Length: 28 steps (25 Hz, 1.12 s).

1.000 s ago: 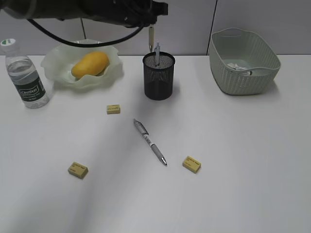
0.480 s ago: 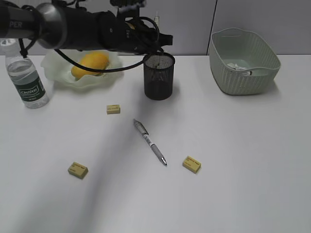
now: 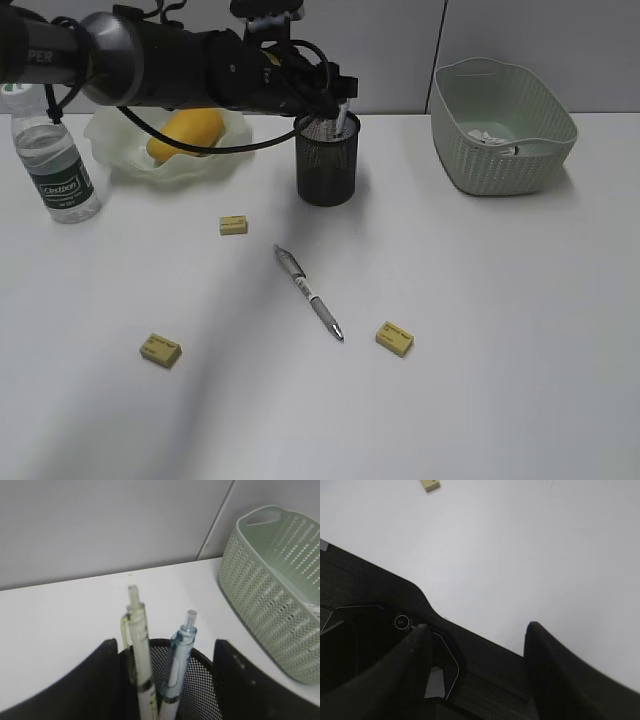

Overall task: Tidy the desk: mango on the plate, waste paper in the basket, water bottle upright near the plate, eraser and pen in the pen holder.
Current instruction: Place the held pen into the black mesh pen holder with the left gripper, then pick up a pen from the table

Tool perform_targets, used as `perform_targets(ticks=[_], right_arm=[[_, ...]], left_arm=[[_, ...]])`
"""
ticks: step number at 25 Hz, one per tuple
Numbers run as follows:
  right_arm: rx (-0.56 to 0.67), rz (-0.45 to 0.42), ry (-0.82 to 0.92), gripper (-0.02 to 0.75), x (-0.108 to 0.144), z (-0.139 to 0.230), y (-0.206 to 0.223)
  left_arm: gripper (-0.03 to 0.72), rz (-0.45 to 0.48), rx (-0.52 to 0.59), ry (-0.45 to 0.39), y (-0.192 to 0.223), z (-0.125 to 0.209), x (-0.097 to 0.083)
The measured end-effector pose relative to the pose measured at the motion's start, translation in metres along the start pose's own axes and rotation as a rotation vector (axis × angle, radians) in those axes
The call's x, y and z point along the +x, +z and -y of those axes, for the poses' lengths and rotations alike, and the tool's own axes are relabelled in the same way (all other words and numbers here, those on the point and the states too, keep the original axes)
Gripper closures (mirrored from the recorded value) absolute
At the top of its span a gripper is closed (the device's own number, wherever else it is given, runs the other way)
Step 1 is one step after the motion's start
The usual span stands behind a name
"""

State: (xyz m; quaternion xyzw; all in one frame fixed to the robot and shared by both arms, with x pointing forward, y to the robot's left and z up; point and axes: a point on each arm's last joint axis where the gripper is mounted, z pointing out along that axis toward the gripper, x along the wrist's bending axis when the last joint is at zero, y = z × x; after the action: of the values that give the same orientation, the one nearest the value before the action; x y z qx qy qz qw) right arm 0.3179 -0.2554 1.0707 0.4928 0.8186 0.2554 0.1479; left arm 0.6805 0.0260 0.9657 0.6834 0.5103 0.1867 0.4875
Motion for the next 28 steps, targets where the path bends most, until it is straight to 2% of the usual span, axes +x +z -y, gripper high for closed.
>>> perform_targets(ticks=[2,7,10,12,15,20,24,28], right_arm=[[0.0,0.0,0.0,0.271,0.0,0.0,0.0],[-0.001,0.0,0.0,0.271,0.0,0.0,0.0],[-0.001,0.0,0.0,0.271,0.0,0.0,0.0],[-0.001,0.0,0.0,0.271,0.0,0.0,0.0],[-0.001,0.0,0.0,0.271,0.0,0.0,0.0],[-0.001,0.0,0.0,0.271,0.0,0.0,0.0],[-0.013,0.0,0.0,0.271,0.0,-0.001,0.0],[-0.03,0.0,0.0,0.271,0.0,-0.003,0.0]], left_arm=[[0.216,0.0,-0.001,0.0,0.0,0.0,0.0],[0.201,0.012,-0.043,0.008,-0.014,-0.019,-0.005],[0.201,0.023,-0.057,0.04,-0.03,-0.035,-0.011],[0.201,0.026,-0.025,0.074,-0.04,-0.041,-0.014],[0.201,0.021,0.088,0.132,-0.056,-0.043,-0.016],[0.201,-0.015,0.383,0.206,-0.087,-0.036,-0.015],[0.201,-0.054,0.615,0.24,-0.121,-0.034,-0.013],[0.21,-0.105,0.777,0.274,-0.156,-0.038,-0.011]])
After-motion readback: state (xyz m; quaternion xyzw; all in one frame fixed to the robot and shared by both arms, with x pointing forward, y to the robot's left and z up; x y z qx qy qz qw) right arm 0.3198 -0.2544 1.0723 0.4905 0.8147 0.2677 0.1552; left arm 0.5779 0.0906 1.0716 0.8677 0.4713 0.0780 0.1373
